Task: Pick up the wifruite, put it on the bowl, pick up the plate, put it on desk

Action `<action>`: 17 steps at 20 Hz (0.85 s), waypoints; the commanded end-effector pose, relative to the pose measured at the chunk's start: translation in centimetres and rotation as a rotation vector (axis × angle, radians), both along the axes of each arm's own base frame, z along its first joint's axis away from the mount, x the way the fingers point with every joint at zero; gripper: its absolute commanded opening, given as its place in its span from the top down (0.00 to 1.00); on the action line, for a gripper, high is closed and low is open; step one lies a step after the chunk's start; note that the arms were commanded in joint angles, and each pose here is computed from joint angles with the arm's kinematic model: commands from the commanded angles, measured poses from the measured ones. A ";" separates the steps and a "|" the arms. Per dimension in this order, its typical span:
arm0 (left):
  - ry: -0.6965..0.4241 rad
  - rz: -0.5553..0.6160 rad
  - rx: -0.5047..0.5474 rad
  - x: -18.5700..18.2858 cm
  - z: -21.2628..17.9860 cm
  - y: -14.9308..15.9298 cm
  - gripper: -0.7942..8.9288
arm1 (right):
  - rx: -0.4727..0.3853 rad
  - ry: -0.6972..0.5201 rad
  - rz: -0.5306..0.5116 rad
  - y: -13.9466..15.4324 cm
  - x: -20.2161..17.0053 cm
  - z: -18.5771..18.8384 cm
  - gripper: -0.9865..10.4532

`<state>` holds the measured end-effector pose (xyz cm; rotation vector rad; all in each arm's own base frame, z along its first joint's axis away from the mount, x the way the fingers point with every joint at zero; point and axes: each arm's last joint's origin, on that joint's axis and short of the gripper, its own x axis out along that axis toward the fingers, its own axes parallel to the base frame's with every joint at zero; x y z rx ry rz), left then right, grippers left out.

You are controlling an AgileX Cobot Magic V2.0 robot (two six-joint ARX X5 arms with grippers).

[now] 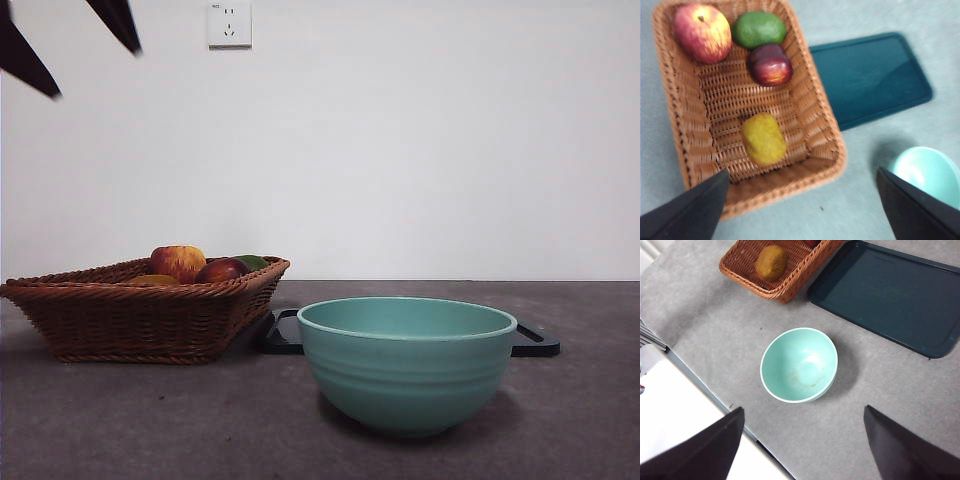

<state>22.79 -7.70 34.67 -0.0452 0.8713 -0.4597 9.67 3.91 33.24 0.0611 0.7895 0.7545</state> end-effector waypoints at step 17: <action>0.205 0.111 0.278 10.5 -13.9 -6.5 0.45 | 0.012 -0.010 0.002 0.1 0.0 0.5 0.58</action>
